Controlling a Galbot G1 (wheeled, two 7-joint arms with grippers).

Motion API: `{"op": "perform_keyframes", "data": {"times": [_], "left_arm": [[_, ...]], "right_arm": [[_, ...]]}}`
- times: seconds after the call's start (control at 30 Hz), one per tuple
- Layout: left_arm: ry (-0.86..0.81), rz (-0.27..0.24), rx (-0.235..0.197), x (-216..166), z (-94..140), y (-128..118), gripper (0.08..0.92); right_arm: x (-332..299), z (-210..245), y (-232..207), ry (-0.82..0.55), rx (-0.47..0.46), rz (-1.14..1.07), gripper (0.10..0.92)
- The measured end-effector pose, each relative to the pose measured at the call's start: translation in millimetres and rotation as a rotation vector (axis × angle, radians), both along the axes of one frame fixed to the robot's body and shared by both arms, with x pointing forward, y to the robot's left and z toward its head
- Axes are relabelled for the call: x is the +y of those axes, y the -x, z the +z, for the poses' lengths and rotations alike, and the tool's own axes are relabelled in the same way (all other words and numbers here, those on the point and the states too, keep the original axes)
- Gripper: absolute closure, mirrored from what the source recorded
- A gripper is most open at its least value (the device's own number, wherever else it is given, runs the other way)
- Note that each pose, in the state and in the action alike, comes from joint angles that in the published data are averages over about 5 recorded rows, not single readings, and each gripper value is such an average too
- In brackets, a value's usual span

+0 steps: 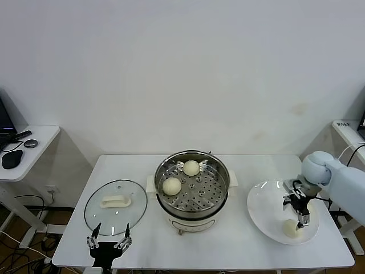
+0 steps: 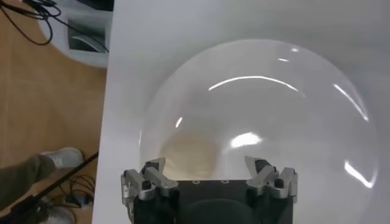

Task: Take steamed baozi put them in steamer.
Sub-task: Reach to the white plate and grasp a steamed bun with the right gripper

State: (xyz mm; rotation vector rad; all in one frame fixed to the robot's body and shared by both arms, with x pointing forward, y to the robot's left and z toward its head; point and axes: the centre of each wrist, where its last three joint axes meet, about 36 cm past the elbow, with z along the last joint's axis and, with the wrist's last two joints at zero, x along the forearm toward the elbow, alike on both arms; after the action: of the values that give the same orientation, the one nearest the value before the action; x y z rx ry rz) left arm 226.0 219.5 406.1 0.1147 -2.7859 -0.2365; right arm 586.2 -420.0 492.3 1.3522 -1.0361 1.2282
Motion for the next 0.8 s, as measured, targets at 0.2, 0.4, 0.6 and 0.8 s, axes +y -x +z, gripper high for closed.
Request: {"op": "perform_keyframes", "data": {"times": [0.2, 0.4, 0.6, 0.8], "left_arm": [[0.003, -0.005, 0.002, -2.0, 0.2, 1.1, 0.177], [0.001, -0.004, 0.002, -1.3, -0.3, 0.7, 0.177], [0.002, -0.003, 0.008, -1.3, -2.5, 0.6, 0.177], [0.003, -0.003, 0.008, -1.5, -3.7, -0.7, 0.177]], "right_arm": [[-6.8, -9.5, 4.9, 0.011, 0.007, -0.01, 0.2], [-9.1, -18.3, 7.8, 0.012, 0.007, -0.018, 0.2], [-9.2, -25.0, 10.7, 0.017, 0.008, -0.025, 0.2], [-10.2, -29.8, 12.9, 0.023, 0.011, -0.036, 0.2]]}}
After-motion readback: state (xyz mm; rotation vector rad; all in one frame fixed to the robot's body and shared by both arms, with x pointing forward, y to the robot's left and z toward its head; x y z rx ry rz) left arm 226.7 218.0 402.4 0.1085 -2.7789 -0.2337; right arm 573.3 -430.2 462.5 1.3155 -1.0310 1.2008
